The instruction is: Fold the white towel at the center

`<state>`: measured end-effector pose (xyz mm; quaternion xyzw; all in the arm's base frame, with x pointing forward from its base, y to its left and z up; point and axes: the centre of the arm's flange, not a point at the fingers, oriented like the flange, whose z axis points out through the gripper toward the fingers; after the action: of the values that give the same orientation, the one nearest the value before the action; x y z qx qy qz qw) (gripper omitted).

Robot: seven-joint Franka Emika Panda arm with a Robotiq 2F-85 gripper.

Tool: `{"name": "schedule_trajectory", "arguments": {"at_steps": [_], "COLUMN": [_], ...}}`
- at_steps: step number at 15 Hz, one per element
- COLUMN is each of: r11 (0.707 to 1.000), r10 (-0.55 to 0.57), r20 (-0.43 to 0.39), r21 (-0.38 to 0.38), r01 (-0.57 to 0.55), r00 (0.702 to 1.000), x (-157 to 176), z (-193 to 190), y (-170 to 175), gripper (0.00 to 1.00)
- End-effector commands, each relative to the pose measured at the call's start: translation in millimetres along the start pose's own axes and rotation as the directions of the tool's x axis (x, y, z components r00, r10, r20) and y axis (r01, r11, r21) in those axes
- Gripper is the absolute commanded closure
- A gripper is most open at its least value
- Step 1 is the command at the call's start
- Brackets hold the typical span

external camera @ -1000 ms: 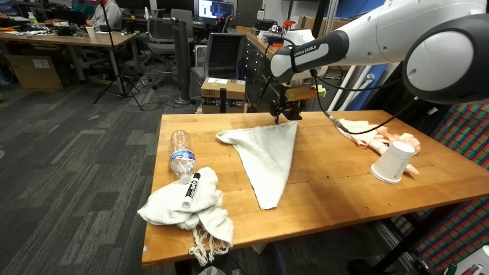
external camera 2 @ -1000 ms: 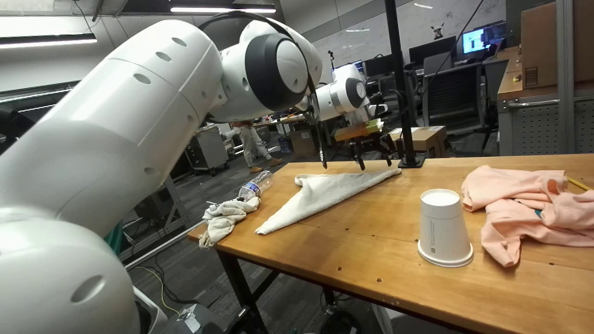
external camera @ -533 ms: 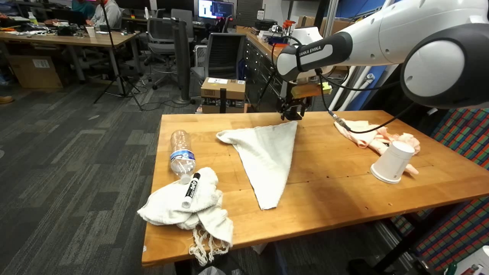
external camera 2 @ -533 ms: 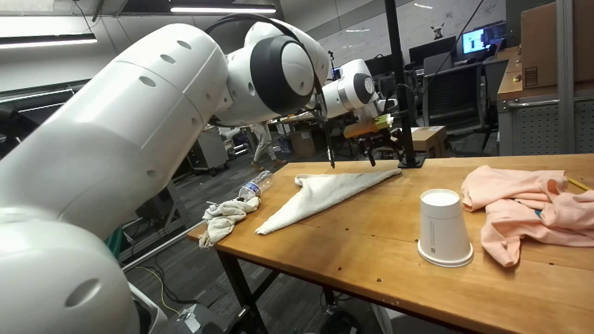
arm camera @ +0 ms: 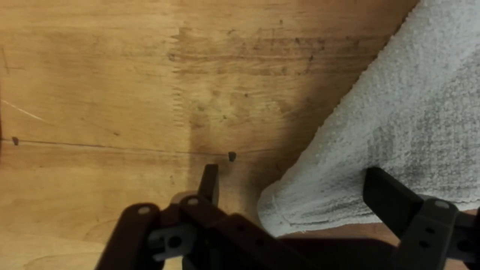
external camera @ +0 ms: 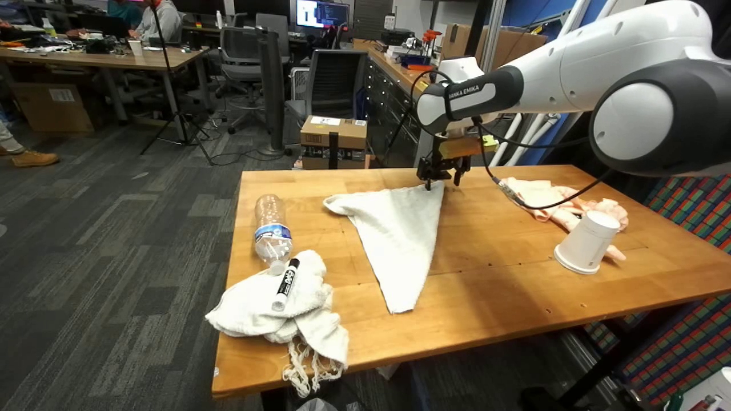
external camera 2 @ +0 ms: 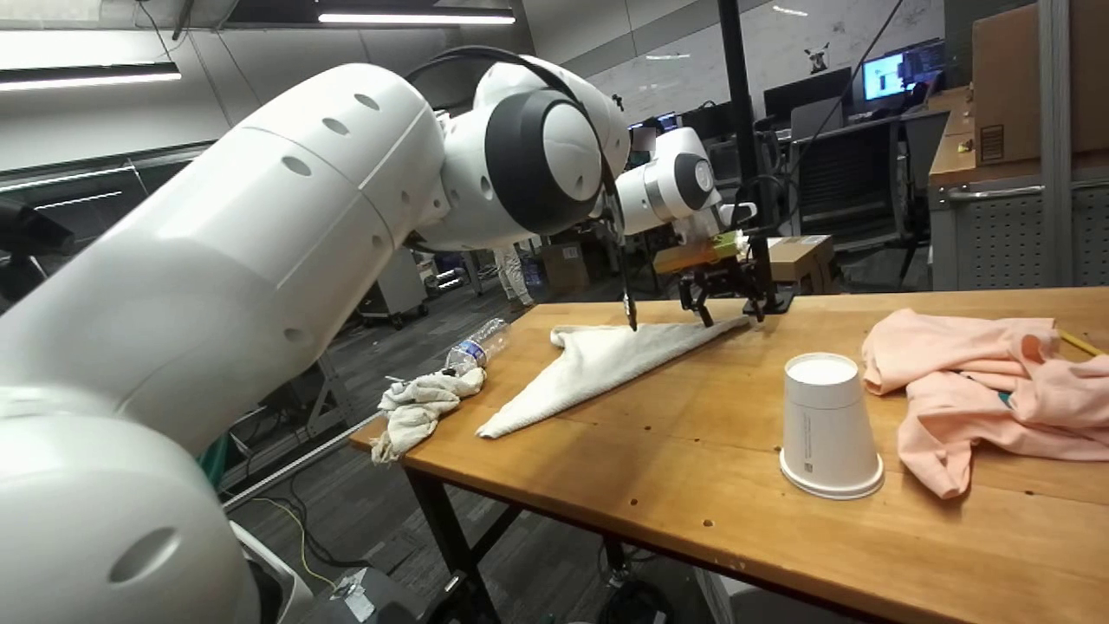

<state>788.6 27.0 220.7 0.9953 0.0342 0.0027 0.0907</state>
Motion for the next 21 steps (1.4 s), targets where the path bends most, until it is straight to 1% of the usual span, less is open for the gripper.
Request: {"name": "schedule_trajectory", "arguments": {"at_steps": [1,2,3,4,5,7,12,15,16,21], "r11": [1.0,1.0,1.0,0.999,0.999,0.999,0.997,0.996,0.996,0.993], "r10": [-0.017,-0.02,-0.025,-0.032,-0.037,-0.045,-0.073,-0.083,-0.085,-0.102], "r20": [0.021,0.025,0.027,0.029,0.03,0.031,0.029,0.016,0.005,-0.061], "r21": [-0.003,-0.003,-0.006,-0.01,-0.011,-0.01,-0.018,-0.024,-0.028,-0.071], "r01": [0.017,0.02,0.025,0.033,0.037,0.045,0.074,0.083,0.085,0.097], "r00": [1.0,0.999,0.999,0.999,0.999,0.999,0.997,0.996,0.996,0.993], "x": [16.4,15.5,14.4,13.2,12.5,10.1,3.9,0.9,-0.9,-16.7], "z": [-4.9,-6.4,-8.1,-10.4,-12.2,-15.4,-20.7,-28.8,-34.7,-74.8], "y": [-2.9,-3.3,-4.0,-5.4,-6.5,-10.1,-21.2,-24.5,-25.2,-31.5], "gripper": [0.26,0.27,0.3,0.37,0.47,0.61,1.0,1.0,0.98,0.98]}}
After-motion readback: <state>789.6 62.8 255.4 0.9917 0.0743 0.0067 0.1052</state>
